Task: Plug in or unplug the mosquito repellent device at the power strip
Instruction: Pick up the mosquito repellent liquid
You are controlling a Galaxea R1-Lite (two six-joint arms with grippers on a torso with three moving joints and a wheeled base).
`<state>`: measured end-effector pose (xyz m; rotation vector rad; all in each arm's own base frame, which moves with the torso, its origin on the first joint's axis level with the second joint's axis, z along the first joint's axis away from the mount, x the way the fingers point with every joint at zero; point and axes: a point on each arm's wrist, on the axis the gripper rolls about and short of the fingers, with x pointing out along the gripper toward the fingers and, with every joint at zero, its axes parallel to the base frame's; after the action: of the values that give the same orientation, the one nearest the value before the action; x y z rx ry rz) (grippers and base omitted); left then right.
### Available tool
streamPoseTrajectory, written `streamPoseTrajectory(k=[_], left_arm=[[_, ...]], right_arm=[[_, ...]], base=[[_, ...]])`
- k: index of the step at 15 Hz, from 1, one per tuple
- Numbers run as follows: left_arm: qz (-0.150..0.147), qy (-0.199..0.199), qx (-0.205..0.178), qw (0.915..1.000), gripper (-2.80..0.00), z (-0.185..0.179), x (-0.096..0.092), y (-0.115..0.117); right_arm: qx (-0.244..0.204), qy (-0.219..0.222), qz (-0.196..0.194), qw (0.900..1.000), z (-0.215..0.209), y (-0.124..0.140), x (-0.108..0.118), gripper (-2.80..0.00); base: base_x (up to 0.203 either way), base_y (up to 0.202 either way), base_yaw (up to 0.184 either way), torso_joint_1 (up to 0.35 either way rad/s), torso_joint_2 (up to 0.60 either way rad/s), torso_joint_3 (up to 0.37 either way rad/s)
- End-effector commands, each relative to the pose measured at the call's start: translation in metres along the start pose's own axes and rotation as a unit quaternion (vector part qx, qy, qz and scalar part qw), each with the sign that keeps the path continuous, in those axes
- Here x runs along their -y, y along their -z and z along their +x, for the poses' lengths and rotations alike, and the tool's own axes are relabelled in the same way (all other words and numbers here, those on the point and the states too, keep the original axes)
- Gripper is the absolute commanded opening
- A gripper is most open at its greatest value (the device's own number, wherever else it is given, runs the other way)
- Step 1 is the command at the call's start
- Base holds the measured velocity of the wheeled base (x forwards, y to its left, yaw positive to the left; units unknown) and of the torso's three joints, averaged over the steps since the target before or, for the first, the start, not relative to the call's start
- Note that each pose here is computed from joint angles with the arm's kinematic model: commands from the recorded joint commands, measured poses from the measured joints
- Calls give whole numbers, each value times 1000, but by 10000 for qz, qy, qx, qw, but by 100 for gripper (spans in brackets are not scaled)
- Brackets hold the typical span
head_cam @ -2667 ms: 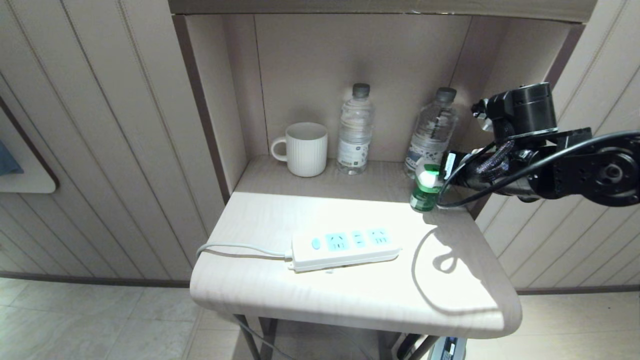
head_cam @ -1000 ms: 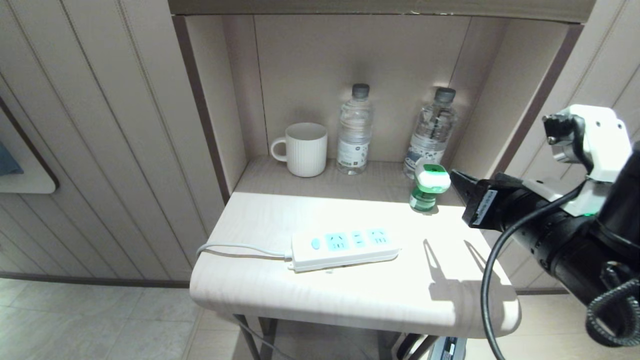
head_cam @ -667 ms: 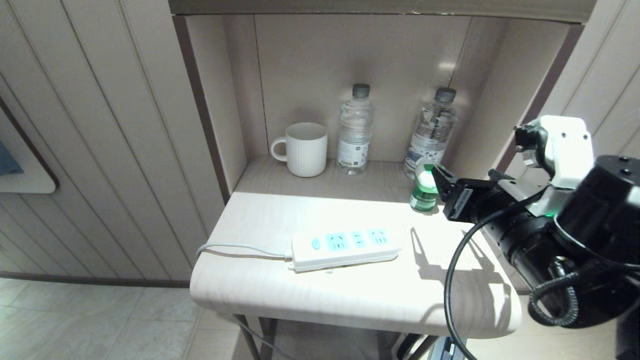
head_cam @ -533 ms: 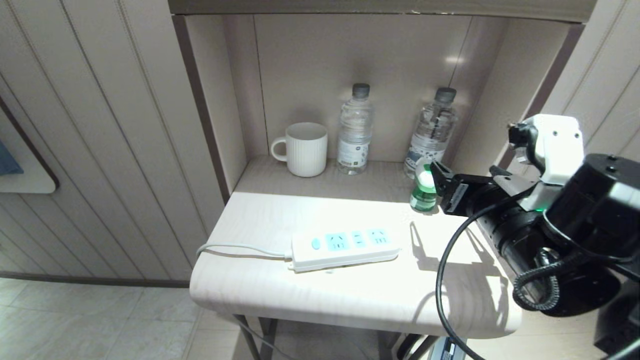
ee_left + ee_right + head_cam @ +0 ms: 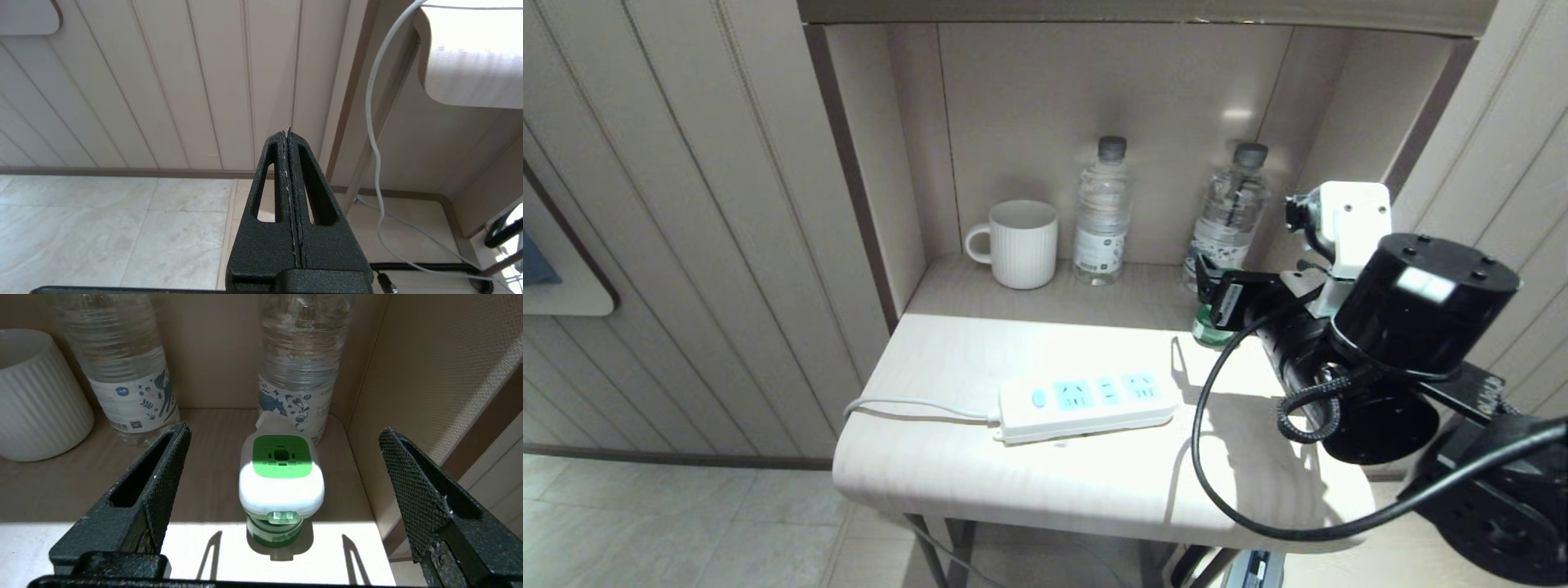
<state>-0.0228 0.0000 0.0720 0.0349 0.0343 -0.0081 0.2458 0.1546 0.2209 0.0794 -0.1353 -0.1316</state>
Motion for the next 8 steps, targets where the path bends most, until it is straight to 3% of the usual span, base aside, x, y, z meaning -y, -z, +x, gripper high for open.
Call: streamPoseTrajectory(k=[1, 8], left_arm=[[2, 1, 4, 10000, -280, 0, 0, 0], [2, 1, 4, 10000, -280, 0, 0, 0]], right_arm=[[-18, 57, -85, 9999, 8, 10, -4, 0], [289, 123, -383, 9988, 19, 28, -11, 0]], base=[[0, 0, 0, 0, 0, 0], [0, 0, 0, 0, 0, 0]])
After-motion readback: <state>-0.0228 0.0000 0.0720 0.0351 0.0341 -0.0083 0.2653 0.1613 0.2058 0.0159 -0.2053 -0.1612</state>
